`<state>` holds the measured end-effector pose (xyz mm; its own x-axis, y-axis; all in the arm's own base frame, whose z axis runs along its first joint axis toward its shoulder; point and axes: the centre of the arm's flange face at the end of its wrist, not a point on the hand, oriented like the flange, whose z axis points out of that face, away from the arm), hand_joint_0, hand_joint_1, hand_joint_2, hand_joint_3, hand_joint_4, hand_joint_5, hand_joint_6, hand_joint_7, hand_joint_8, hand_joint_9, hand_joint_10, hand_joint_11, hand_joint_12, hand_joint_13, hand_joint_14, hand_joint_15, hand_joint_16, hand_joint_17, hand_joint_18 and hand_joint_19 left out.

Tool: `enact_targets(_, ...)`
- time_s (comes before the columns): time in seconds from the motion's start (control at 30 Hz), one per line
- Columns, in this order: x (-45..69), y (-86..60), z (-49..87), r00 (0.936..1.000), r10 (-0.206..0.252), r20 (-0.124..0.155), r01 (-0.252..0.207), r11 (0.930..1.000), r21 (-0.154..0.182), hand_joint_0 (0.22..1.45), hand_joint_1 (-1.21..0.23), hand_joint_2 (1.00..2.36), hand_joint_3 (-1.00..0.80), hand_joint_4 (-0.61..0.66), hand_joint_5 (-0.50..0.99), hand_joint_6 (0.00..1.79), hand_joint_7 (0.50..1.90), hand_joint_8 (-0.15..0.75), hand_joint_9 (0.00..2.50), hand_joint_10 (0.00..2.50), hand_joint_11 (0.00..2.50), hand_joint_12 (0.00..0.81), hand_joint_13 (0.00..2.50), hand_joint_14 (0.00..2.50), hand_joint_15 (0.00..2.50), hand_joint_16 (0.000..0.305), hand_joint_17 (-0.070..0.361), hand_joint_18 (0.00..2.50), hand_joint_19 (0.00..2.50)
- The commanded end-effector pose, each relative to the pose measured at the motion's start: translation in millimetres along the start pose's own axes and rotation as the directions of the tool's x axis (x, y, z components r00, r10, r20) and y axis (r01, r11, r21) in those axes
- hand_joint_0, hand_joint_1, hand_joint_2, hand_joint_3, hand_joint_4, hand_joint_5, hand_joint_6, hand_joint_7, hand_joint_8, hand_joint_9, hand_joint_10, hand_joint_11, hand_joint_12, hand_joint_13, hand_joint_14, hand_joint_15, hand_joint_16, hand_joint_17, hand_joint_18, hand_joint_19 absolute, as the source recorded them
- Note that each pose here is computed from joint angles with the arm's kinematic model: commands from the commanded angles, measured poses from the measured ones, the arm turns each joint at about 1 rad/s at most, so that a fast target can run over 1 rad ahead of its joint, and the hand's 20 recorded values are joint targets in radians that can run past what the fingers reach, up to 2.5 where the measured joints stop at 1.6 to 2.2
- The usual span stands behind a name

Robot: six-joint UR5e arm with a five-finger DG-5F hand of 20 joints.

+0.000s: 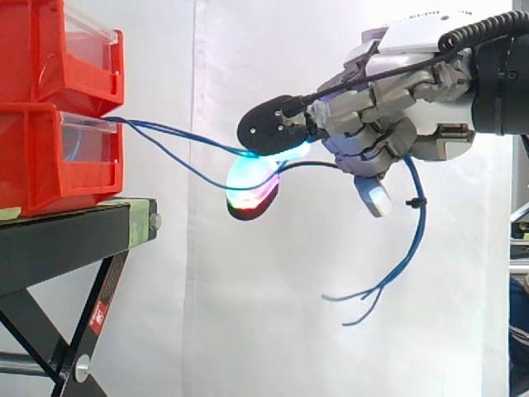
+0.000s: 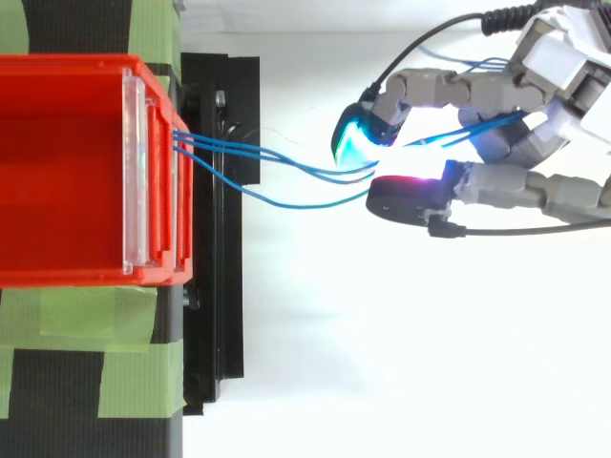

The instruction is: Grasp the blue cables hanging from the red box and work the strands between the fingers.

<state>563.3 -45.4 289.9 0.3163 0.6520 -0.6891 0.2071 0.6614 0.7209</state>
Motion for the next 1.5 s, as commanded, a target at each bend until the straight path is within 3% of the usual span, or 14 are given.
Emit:
enact_targets(0.0,-0.3,-0.5,0.1,1.0,-0.002,-0.005,0.002,1.0,-0.002,1.03,-0.75,1.01,-0.12,0.36,0.54,0.02,0.96,0.532,1.78,2.5,2.5,0.684,1.96,2.5,1.71,0.243,0.182,2.5,0.6)
enact_targets(0.07,-0.7,-1.0,0.2,1.0,-0.003,-0.006,0.003,1.0,-0.002,1.24,-0.7,1.01,0.14,0.31,0.64,0.02,0.99,0.532,1.78,2.5,2.5,0.684,1.96,2.5,1.71,0.243,0.182,2.5,0.6)
enact_targets(0.17,-2.0,-2.6,0.7,0.9999,-0.005,-0.009,0.005,1.0,-0.002,1.29,-0.72,1.01,0.27,0.29,0.72,0.02,1.06,0.532,1.78,2.5,2.5,0.684,1.96,2.5,1.71,0.243,0.182,2.5,0.6)
enact_targets(0.2,-1.7,-2.5,0.6,0.9999,-0.006,-0.012,0.006,1.0,-0.003,1.15,-0.72,1.22,0.18,0.32,0.73,0.02,1.07,0.532,1.78,2.5,2.5,0.684,1.96,2.5,1.71,0.243,0.182,2.5,0.6)
enact_targets(0.23,-2.2,-3.0,0.8,0.9999,-0.006,-0.012,0.006,1.0,-0.003,0.9,-0.67,1.58,-0.03,0.37,0.73,0.02,1.07,0.532,1.78,2.5,2.5,0.684,1.96,2.5,1.71,0.243,0.182,2.5,0.6)
enact_targets(0.3,-2.2,-4.7,1.1,0.9998,-0.01,-0.018,0.01,1.0,-0.002,0.73,-0.64,1.76,-0.16,0.44,0.7,0.02,1.05,0.532,1.78,2.5,2.5,0.684,1.96,2.5,1.71,0.243,0.182,2.5,0.6)
enact_targets(0.37,-3.8,-5.3,1.3,0.9998,-0.013,-0.018,0.013,0.9999,-0.003,0.63,-0.64,1.68,-0.29,0.48,0.65,0.02,1.04,0.532,1.78,2.5,2.5,0.684,1.96,2.5,1.71,0.243,0.182,2.5,0.6)
enact_targets(0.4,-3.8,-5.3,1.3,0.9997,-0.016,-0.018,0.016,0.9999,-0.003,0.71,-0.66,1.23,-0.22,0.48,0.64,0.02,1.05,0.532,1.78,2.5,2.5,0.684,1.96,2.5,1.71,0.243,0.182,2.5,0.6)
enact_targets(0.43,-4.3,-5.8,1.6,0.9997,-0.019,-0.018,0.019,0.9998,-0.003,0.78,-0.67,1.0,-0.19,0.44,0.63,0.02,1.07,0.532,1.78,2.5,2.5,0.684,1.96,2.5,1.71,0.243,0.182,2.5,0.6)
enact_targets(0.57,-4.4,-5.7,1.7,0.9995,-0.026,-0.016,0.026,0.9997,-0.003,0.76,-0.66,1.01,-0.4,0.41,0.64,0.02,1.17,0.532,1.78,2.5,2.5,0.684,1.96,2.5,1.71,0.243,0.182,2.5,0.6)
enact_targets(0.9,-8.6,-6.8,4.0,0.9968,0.069,0.039,-0.07,0.9974,0.018,0.74,-0.63,1.01,-0.64,0.34,0.64,0.02,1.26,0.532,1.78,2.5,2.5,0.684,1.96,2.5,1.71,0.243,0.182,2.5,0.6)
enact_targets(1.03,-15.4,-12.7,4.4,0.9858,0.122,0.115,-0.13,0.9892,0.067,0.69,-0.6,1.01,-0.82,0.33,0.6,0.02,1.28,0.532,1.78,2.5,2.5,0.684,1.96,2.5,1.71,0.243,0.182,2.5,0.6)
enact_targets(1.17,-18.4,-14.3,5.1,0.9756,0.153,0.158,-0.167,0.9827,0.081,0.68,-0.6,1.0,-0.88,0.32,0.59,0.02,1.29,0.532,1.78,2.5,2.5,0.684,1.96,2.5,1.71,0.243,0.182,2.5,0.6)
enact_targets(1.47,-19.8,-9.9,9.0,0.9612,0.2,0.19,-0.213,0.976,0.048,0.73,-0.63,1.01,-0.79,0.31,0.57,0.02,1.33,0.532,1.78,2.5,2.5,0.684,1.96,2.5,1.71,0.243,0.182,2.5,0.6)
